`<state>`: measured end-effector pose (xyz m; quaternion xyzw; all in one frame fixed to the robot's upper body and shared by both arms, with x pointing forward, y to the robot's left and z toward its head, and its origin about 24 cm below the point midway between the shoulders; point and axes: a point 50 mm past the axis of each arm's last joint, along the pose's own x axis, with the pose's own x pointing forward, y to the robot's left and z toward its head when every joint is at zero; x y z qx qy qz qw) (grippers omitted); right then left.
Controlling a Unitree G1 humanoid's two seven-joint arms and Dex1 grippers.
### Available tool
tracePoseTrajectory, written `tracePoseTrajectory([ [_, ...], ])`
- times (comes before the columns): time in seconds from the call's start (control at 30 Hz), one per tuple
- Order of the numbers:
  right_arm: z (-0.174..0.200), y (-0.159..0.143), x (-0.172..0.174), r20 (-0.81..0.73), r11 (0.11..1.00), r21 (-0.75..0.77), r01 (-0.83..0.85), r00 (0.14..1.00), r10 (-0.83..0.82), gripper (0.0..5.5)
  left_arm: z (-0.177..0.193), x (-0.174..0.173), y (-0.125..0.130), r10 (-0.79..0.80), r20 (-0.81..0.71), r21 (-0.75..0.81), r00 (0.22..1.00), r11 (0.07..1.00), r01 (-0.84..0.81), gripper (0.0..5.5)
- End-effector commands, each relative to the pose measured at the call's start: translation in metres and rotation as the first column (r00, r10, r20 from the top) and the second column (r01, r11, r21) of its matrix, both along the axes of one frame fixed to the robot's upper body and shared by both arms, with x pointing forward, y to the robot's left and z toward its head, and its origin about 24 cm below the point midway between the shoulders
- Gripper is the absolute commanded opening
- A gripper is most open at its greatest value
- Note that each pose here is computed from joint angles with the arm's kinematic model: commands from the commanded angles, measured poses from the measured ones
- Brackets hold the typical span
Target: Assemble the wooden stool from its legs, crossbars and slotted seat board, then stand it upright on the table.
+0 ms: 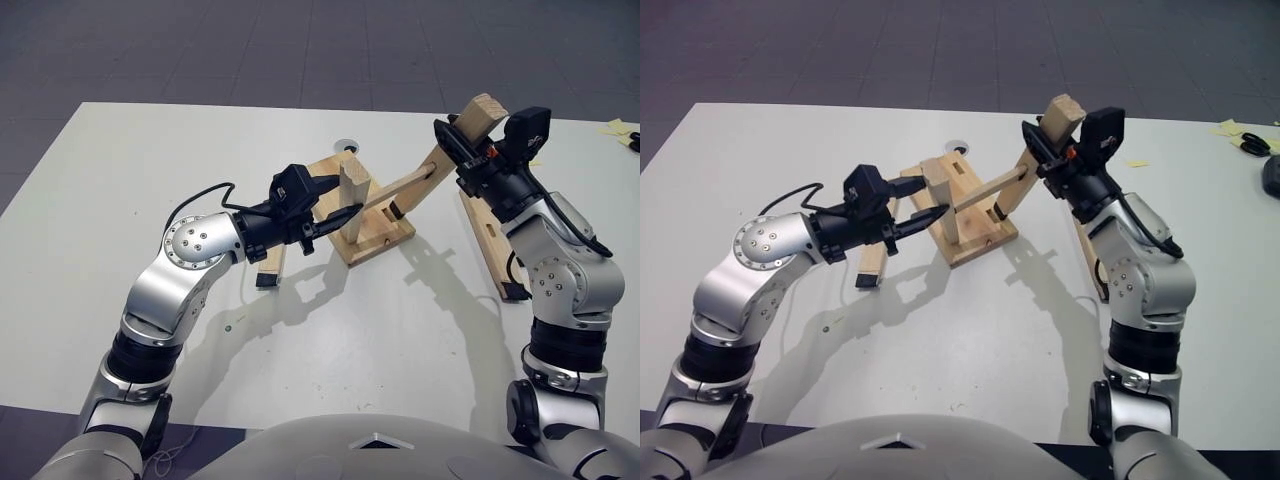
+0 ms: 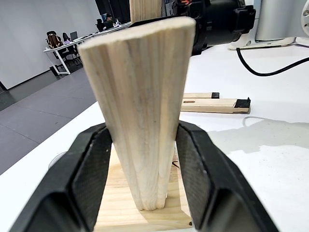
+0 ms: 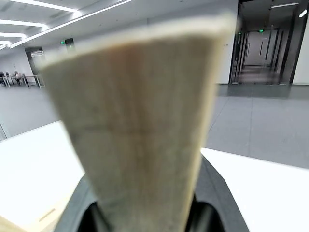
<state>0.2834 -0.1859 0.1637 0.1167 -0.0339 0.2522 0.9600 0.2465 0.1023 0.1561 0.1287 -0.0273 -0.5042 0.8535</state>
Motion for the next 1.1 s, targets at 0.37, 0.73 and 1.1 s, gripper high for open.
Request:
tracePoseTrajectory([
  [0.37,-0.034,0.025,-0.001,-0.276,0.979,-0.054,-0.195,0.945,0.173,1.03,-0.023,0.004,-0.001,0.004,-0.082,0.089,0.997,0.996,0.004,2.04],
  [0.73,-0.045,0.031,0.005,-0.467,0.936,-0.207,-0.284,0.870,0.161,1.03,-0.024,0.005,-0.003,0.003,-0.078,0.086,0.997,0.996,0.004,2.04],
  [1.1,-0.075,0.032,0.007,-0.555,0.895,-0.362,-0.259,0.832,0.016,1.04,-0.016,0.014,-0.003,-0.034,-0.053,0.105,0.998,0.994,0.039,2.04],
])
